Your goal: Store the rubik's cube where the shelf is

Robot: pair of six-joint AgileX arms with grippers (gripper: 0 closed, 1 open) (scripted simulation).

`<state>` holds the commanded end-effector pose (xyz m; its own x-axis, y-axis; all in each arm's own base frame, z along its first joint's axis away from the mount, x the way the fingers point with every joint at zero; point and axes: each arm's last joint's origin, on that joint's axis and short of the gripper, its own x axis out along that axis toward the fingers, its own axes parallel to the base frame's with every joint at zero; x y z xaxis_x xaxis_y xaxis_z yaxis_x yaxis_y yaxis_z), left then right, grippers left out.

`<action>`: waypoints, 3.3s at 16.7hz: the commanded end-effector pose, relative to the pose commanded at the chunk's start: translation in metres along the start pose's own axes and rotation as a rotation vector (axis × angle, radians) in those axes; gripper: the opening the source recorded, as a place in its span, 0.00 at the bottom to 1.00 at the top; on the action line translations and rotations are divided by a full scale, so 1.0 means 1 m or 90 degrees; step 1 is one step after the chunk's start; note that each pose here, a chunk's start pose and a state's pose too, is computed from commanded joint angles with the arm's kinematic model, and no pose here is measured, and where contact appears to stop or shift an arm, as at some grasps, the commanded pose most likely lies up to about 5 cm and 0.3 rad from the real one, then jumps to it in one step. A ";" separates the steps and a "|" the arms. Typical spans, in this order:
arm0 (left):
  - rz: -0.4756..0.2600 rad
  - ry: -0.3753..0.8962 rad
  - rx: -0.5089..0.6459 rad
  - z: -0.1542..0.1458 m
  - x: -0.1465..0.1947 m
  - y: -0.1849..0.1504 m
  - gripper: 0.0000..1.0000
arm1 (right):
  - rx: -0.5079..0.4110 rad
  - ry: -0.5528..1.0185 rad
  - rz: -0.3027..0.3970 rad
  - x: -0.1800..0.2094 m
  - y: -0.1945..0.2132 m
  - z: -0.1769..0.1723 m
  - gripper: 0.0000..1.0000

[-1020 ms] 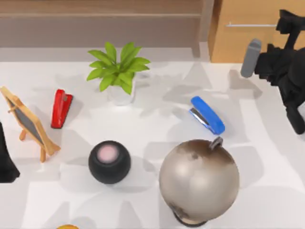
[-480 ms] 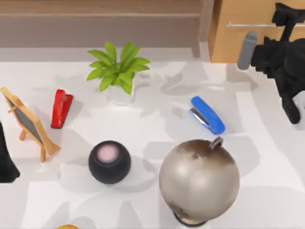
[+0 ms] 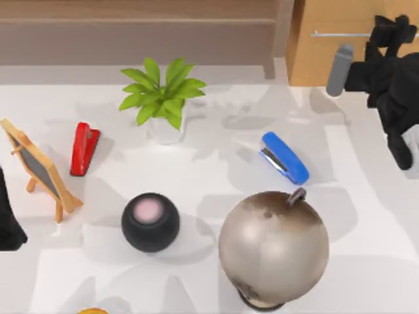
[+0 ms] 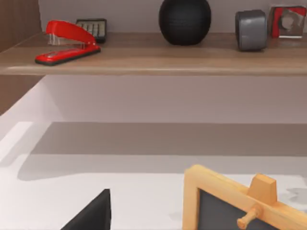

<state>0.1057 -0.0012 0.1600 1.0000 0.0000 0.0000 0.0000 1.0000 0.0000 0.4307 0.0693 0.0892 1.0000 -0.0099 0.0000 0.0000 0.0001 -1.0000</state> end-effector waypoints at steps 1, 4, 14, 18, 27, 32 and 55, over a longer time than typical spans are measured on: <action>0.000 0.000 0.000 0.000 0.000 0.000 1.00 | 0.000 0.000 0.000 0.000 0.000 0.000 0.32; 0.000 0.000 0.000 0.000 0.000 0.000 1.00 | 0.000 0.000 0.000 0.000 0.000 0.000 0.10; 0.000 0.000 0.000 0.000 0.000 0.000 1.00 | 0.001 -0.001 0.003 0.000 0.001 0.001 0.00; 0.000 0.000 0.000 0.000 0.000 0.000 1.00 | 0.001 0.001 0.003 -0.016 0.001 0.001 0.00; 0.000 0.000 0.000 0.000 0.000 0.000 1.00 | 0.001 -0.001 0.004 -0.064 0.001 0.001 0.00; 0.000 0.000 0.000 0.000 0.000 0.000 1.00 | 0.000 0.003 0.005 -0.080 0.002 0.000 0.00; 0.000 0.000 0.000 0.000 0.000 0.000 1.00 | 0.001 0.002 0.006 -0.188 0.003 -0.001 0.00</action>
<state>0.1057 -0.0012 0.1600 1.0000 0.0000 0.0000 0.0000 1.0000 0.0000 0.2428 0.0702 0.0867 0.9999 -0.0127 -0.0097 -0.0096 0.0012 -1.0000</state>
